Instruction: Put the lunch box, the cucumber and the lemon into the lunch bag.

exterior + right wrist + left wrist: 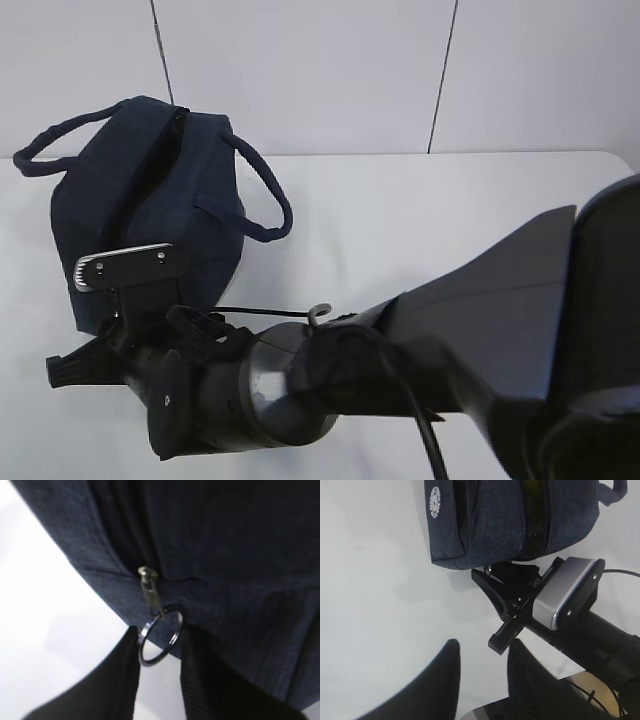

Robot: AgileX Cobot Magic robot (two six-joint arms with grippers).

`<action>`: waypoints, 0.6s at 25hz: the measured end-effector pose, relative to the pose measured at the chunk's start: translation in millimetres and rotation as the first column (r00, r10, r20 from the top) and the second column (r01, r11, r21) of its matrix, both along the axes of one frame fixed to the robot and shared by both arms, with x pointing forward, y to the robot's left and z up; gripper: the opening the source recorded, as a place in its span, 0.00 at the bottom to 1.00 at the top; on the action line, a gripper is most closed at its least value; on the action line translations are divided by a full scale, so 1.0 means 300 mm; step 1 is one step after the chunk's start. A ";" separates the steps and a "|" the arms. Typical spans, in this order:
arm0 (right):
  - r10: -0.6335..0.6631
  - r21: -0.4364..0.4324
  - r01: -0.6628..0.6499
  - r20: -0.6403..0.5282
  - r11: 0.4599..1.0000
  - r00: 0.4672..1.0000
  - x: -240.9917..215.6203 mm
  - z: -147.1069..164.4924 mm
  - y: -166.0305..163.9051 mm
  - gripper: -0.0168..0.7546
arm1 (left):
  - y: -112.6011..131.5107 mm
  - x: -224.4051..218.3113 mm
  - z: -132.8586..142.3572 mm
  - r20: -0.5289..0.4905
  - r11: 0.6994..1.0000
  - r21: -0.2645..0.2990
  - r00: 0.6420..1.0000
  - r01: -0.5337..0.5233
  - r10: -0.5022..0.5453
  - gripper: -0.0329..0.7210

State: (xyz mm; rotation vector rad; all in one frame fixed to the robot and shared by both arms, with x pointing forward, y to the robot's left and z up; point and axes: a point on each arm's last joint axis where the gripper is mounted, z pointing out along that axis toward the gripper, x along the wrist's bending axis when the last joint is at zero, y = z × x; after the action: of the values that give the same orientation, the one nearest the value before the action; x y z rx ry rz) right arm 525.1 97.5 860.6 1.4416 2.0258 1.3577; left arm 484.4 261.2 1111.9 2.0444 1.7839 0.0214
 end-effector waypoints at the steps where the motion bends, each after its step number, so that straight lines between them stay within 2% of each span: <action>1: -0.002 0.001 0.002 -0.001 1.000 1.000 0.000 0.000 0.000 0.22 | 0.000 0.000 0.000 0.000 1.000 0.000 1.000 0.000 0.000 0.35; 9: -0.003 0.002 0.003 -0.003 1.000 1.000 0.000 0.000 0.000 0.03 | 0.000 0.000 0.000 0.000 1.000 0.000 1.000 0.000 0.000 0.35; 15: 0.007 -0.004 -0.007 0.006 1.000 1.000 0.000 0.001 0.001 0.00 | 0.000 0.000 0.000 0.000 1.000 0.000 1.000 0.000 0.000 0.35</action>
State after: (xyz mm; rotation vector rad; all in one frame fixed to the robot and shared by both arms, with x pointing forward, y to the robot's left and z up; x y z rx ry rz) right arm 525.0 97.8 860.8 1.4284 2.0309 1.3587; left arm 484.4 261.2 1111.9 2.0444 1.7839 0.0214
